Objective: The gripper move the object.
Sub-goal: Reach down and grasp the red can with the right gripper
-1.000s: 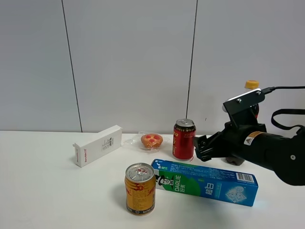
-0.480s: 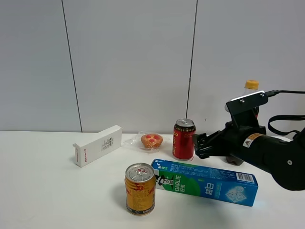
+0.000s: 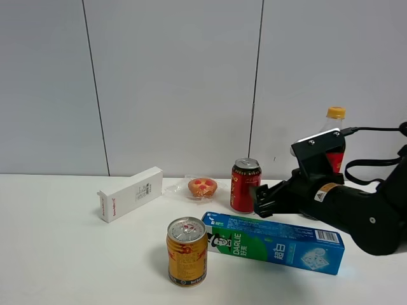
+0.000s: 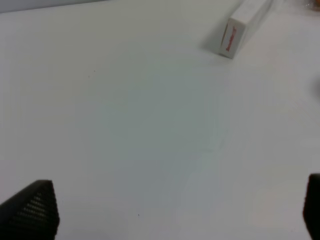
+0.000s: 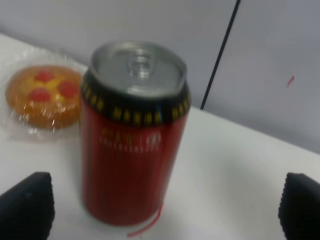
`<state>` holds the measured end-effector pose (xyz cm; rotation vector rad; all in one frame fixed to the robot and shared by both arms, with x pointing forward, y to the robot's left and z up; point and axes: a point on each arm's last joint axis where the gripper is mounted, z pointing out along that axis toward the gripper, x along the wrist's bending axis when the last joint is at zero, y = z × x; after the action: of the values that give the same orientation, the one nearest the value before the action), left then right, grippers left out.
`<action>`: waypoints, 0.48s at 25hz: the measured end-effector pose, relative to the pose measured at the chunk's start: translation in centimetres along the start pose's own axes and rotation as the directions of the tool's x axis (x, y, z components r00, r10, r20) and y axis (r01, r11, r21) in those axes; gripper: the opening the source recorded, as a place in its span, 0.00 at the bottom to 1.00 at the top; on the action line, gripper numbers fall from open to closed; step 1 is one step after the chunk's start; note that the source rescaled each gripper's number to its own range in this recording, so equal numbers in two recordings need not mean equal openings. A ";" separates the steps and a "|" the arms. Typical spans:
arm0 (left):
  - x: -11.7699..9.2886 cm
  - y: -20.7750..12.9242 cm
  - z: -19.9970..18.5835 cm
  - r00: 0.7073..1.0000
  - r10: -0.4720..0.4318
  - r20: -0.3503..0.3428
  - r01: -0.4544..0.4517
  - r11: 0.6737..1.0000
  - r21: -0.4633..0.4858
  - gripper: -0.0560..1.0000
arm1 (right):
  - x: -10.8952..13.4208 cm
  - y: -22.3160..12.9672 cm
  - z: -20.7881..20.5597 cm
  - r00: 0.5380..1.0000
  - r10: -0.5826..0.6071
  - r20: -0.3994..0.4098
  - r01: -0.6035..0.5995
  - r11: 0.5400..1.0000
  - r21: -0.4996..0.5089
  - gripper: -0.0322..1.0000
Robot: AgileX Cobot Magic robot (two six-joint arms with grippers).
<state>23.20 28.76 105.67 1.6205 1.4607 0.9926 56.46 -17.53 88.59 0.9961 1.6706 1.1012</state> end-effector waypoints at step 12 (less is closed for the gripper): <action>0.0 0.0 0.0 1.000 0.000 0.000 0.000 1.000 0.000 1.00 | 0.8 0.0 4.0 1.000 0.002 -0.023 -0.002 1.000 0.001 0.88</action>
<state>23.20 28.76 105.67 1.6205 1.4607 0.9926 60.00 -15.82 87.52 0.9887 1.6892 1.1173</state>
